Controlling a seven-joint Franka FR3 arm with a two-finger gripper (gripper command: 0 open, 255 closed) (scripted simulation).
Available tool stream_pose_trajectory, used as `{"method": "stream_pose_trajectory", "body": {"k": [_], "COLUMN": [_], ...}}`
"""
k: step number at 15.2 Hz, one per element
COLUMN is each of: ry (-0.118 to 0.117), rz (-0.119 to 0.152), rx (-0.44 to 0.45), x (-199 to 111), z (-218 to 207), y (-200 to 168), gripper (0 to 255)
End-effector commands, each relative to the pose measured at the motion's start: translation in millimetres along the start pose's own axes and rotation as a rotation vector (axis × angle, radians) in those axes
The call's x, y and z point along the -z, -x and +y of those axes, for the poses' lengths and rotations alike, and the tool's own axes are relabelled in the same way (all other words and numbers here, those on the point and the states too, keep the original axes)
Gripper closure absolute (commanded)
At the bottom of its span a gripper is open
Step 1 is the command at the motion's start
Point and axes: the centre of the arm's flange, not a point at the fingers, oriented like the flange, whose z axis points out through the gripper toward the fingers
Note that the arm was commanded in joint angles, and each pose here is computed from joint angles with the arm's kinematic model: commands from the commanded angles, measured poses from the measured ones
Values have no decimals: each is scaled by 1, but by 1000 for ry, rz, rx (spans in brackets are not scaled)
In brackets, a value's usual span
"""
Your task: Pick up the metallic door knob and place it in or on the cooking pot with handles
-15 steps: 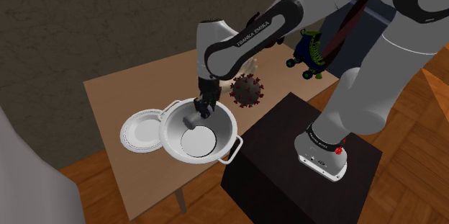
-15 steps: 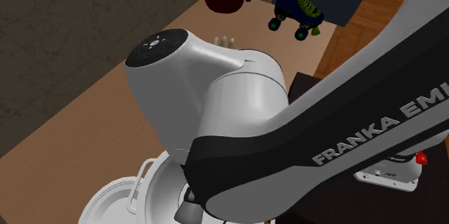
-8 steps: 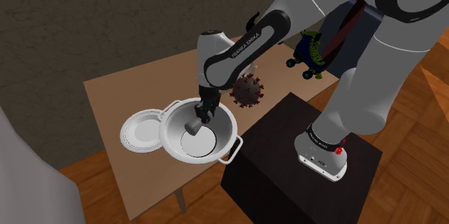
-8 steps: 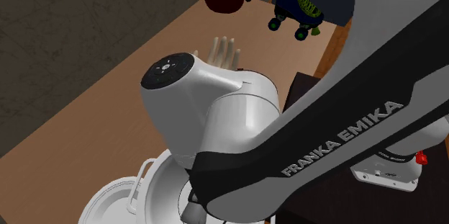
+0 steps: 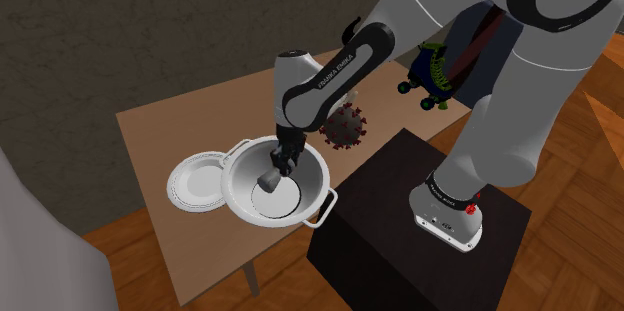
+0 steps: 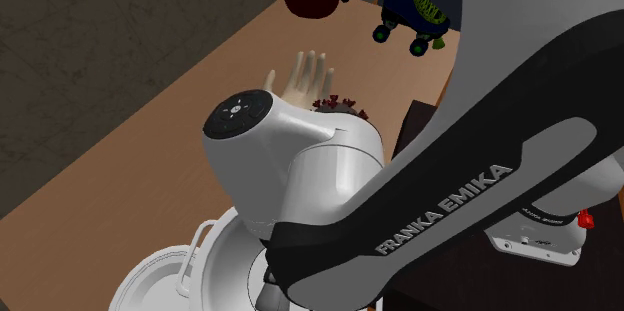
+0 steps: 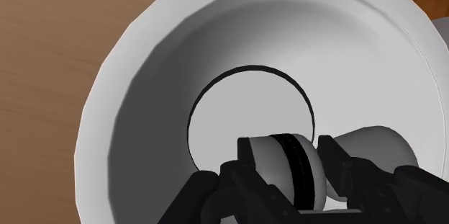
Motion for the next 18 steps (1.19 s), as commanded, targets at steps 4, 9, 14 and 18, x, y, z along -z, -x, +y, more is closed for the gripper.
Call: {"method": "stream_pose_trajectory", "body": {"k": [4, 9, 14, 18], "ry": [0, 0, 0, 0], "rz": [0, 0, 0, 0], "rx": [0, 0, 0, 0], "x": [0, 13, 50, 50], "z": [0, 0, 0, 0], "y": [0, 0, 0, 0], "gripper": [0, 0, 0, 0]}}
